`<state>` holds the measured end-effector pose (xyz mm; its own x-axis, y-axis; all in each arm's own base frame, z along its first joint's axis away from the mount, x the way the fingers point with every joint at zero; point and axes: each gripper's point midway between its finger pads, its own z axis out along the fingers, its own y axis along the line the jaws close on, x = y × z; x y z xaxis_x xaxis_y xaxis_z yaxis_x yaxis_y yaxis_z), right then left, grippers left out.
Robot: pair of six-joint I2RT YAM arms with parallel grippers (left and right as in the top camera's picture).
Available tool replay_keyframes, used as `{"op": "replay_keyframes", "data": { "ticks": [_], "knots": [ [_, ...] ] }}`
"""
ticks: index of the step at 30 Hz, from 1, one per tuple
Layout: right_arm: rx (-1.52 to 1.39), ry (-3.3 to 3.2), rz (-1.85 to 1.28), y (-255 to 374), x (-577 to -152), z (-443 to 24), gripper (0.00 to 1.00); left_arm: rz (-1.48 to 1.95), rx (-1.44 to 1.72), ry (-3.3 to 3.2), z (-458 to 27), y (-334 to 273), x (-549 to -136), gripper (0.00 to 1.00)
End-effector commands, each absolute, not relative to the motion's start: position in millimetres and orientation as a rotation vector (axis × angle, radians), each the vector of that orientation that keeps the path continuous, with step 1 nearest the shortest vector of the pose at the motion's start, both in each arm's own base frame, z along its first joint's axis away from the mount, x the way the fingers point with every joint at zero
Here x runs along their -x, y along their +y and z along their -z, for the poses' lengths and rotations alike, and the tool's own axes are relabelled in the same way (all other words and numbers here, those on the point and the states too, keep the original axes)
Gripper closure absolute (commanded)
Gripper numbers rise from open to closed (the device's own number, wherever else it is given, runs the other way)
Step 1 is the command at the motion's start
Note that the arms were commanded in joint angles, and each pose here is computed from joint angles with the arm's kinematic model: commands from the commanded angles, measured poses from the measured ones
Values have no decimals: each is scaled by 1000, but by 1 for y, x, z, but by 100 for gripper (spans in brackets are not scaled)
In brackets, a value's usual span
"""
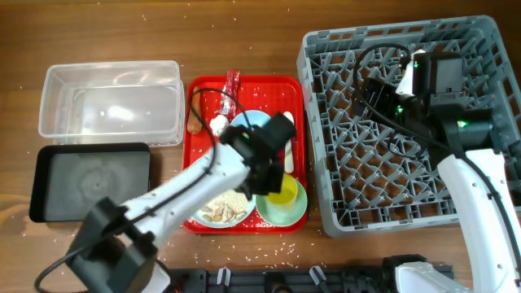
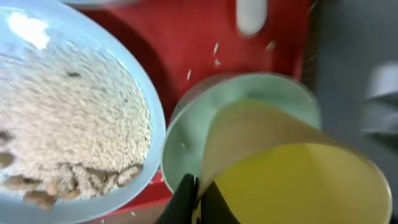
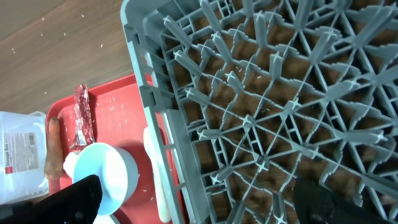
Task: Sort waste into correct bins and load items into the dishwasher rack
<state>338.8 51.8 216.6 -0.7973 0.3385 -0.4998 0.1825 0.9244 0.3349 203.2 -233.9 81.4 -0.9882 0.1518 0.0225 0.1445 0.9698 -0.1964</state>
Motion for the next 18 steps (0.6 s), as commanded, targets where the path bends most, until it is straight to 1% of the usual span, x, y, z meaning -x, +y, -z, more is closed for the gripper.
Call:
{"op": "replay_keyframes", "data": {
  "ticks": [1, 2, 3, 4, 5, 6, 8, 9, 10, 12, 15, 16, 17, 18],
  "knots": [
    [-244, 2463, -441, 65, -348, -232, 0, -897, 1, -3138, -188, -226, -249, 96],
    [25, 2410, -642, 99, -346, -246, 2, -1185, -3, -3114, -224, -216, -264, 96],
    [223, 2332, -790, 124, -340, -261, 5, -1372, -16, -3064, -246, -211, -272, 96],
    [428, 2205, -956, 148, -330, -282, 11, -1642, -7, -2948, -277, -204, -278, 96],
    [547, 2090, -1074, 164, -322, -301, 13, -1787, 12, -2864, -293, -199, -281, 96],
    [606, 2014, -1146, 172, -317, -315, 13, -1901, 54, -2779, -307, -197, -280, 96],
    [755, 1860, -1271, 186, -301, -337, 12, -2068, 166, -2645, -330, -197, -275, 96],
    [831, 1782, -1331, 192, -291, -347, 12, -2101, 201, -2614, -335, -199, -273, 96],
    [911, 1695, -1392, 201, -279, -359, 8, -2119, 219, -2596, -338, -199, -272, 96],
    [962, 1651, -1410, 214, -273, -365, 5, -2122, 219, -2591, -339, -199, -272, 96],
    [1071, 1573, -1439, 237, -255, -371, 6, -2124, 223, -2593, -339, -199, -272, 96],
    [1113, 1544, -1460, 246, -246, -374, 17, -2124, 224, -2593, -339, -199, -272, 96],
    [1122, 1540, -1465, 249, -244, -374, 22, -2124, 224, -2593, -339, -199, -272, 96],
    [1143, 1520, -1486, 250, -239, -376, 30, -2125, 225, -2594, -339, -199, -272, 96]
  ]
}}
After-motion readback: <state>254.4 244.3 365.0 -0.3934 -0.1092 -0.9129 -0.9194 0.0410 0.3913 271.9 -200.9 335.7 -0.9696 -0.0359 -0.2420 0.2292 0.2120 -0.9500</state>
